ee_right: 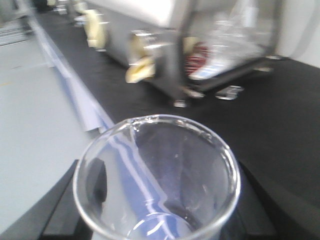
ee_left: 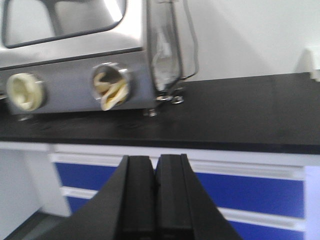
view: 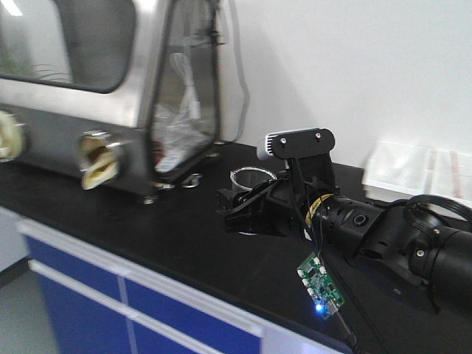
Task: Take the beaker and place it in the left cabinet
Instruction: 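Hold the beaker in the right gripper while the base turns away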
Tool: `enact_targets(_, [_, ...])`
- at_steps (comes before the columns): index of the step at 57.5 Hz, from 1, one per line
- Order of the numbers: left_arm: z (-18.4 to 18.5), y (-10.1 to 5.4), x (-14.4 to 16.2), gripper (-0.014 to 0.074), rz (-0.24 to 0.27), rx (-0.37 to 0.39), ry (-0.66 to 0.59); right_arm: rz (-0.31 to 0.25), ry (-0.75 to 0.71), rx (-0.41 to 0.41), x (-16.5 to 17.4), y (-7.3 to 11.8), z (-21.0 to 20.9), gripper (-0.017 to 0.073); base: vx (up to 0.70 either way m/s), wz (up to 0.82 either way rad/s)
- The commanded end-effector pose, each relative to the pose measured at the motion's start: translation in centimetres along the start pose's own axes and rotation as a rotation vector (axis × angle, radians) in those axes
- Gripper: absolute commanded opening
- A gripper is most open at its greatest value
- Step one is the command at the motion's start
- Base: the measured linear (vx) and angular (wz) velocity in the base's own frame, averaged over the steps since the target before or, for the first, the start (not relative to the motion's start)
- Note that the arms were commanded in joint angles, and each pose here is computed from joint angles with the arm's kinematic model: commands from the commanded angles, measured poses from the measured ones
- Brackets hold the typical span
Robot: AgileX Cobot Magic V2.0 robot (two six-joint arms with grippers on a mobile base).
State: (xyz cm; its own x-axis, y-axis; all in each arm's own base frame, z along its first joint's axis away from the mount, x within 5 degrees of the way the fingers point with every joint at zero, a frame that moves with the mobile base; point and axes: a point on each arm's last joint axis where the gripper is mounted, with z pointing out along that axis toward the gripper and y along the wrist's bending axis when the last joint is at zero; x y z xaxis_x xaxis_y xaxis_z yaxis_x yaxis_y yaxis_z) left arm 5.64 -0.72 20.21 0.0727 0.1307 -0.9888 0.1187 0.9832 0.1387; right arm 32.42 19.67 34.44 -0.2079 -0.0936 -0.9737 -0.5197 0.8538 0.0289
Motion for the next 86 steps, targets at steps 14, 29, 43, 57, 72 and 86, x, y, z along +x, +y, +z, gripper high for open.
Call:
enact_targets(14, [-0.14, 0.01, -0.34, 0.0001, -0.006, -0.008, -0.087, -0.009, -0.148, -0.036, -3.29, 0.33, -1.56, -0.0001, -0.09, 0.72])
enact_targets(29, [-0.14, 0.01, -0.34, 0.0001, -0.006, -0.008, -0.087, -0.009, -0.148, -0.036, -3.29, 0.33, -1.56, -0.0001, -0.06, 0.80])
enact_targets(43, [-0.14, 0.01, -0.34, 0.0001, -0.006, -0.008, -0.087, -0.009, -0.148, -0.036, -3.29, 0.33, -1.56, -0.0001, -0.01, 0.71])
enact_targets(57, [-0.14, 0.01, -0.34, 0.0001, -0.006, -0.008, -0.087, -0.009, -0.148, -0.036, -3.29, 0.33, -1.56, -0.0001, 0.05, 0.50])
enact_targets(72, [-0.14, 0.01, -0.34, 0.0001, -0.006, -0.008, -0.087, -0.009, -0.145, -0.035, -3.27, 0.31, -1.56, -0.0001, 0.11, 0.36])
enact_targets(86, [-0.14, 0.01, -0.34, 0.0001, -0.006, -0.008, -0.087, -0.009, -0.144, -0.035, -3.26, 0.31, -1.55, -0.0001, 0.16, 0.33])
